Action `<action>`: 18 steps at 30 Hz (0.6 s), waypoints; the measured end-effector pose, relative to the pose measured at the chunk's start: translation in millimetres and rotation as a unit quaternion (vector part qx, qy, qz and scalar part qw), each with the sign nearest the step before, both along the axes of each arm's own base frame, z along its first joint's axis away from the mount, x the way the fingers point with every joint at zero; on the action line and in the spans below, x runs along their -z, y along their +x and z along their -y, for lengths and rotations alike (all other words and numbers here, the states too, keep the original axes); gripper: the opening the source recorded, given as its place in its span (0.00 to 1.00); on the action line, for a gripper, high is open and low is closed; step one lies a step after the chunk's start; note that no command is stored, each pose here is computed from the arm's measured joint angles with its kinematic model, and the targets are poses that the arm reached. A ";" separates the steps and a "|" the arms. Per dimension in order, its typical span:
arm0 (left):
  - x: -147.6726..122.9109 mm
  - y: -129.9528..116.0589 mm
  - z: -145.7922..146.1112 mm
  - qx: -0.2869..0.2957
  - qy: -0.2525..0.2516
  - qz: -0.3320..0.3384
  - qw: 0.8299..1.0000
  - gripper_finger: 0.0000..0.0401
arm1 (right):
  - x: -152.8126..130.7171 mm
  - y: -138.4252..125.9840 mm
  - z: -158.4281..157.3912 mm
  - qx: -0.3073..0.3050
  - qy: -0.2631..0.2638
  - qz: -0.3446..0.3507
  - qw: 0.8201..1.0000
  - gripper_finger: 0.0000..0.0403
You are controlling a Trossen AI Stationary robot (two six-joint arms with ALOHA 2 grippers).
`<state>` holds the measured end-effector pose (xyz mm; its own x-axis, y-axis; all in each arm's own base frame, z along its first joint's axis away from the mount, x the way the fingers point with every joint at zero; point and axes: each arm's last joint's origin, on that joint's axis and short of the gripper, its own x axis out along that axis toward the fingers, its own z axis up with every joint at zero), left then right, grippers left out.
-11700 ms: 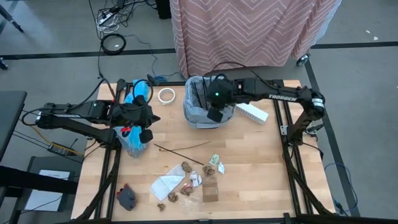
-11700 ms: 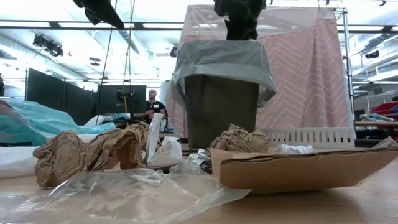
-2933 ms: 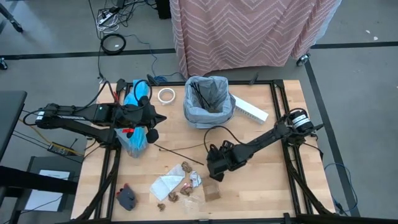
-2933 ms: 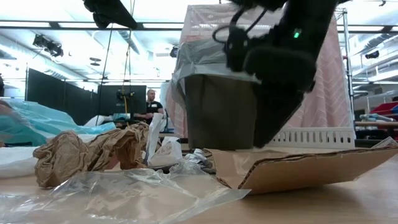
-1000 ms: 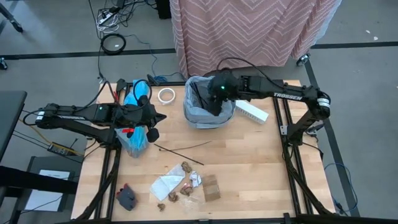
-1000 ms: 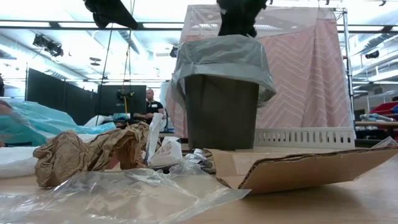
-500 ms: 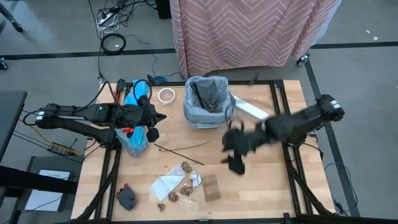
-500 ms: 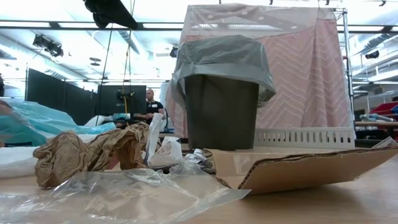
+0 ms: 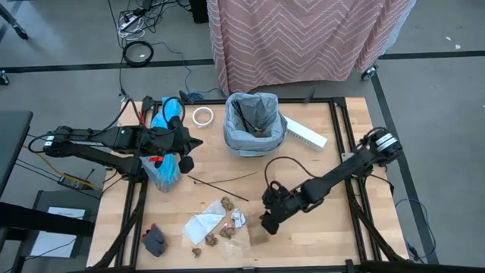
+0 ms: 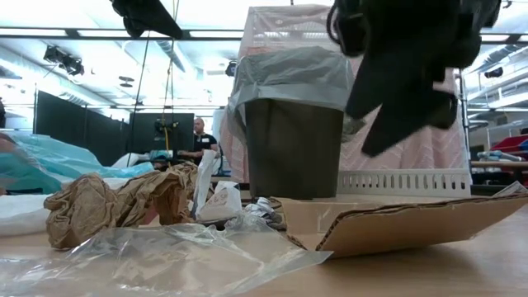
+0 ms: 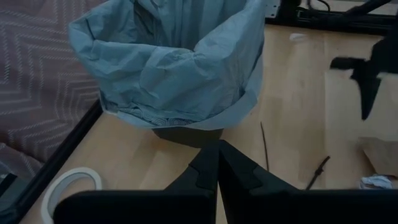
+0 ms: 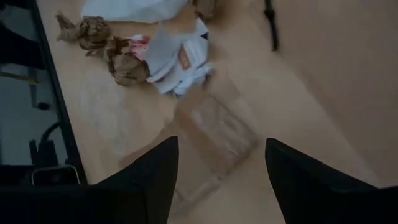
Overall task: Place trash/remove bag and relplace
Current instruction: Put the brown cardboard into the trash bin
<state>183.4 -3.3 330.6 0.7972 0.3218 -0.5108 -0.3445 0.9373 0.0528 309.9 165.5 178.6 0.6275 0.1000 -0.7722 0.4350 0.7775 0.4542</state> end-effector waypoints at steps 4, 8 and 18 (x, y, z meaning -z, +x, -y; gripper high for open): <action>0.2 0.2 0.8 0.011 -0.007 -0.001 1.000 0.04 | 24.7 4.8 -5.8 0.009 0.013 -0.026 1.000 0.57; 0.6 0.1 1.2 0.018 -0.014 -0.002 1.000 0.04 | 40.7 10.6 -15.3 0.002 0.050 -0.027 0.998 0.57; 0.7 0.1 1.3 0.019 -0.013 -0.003 1.000 0.04 | 49.9 10.6 -19.8 -0.017 0.036 -0.036 0.999 0.11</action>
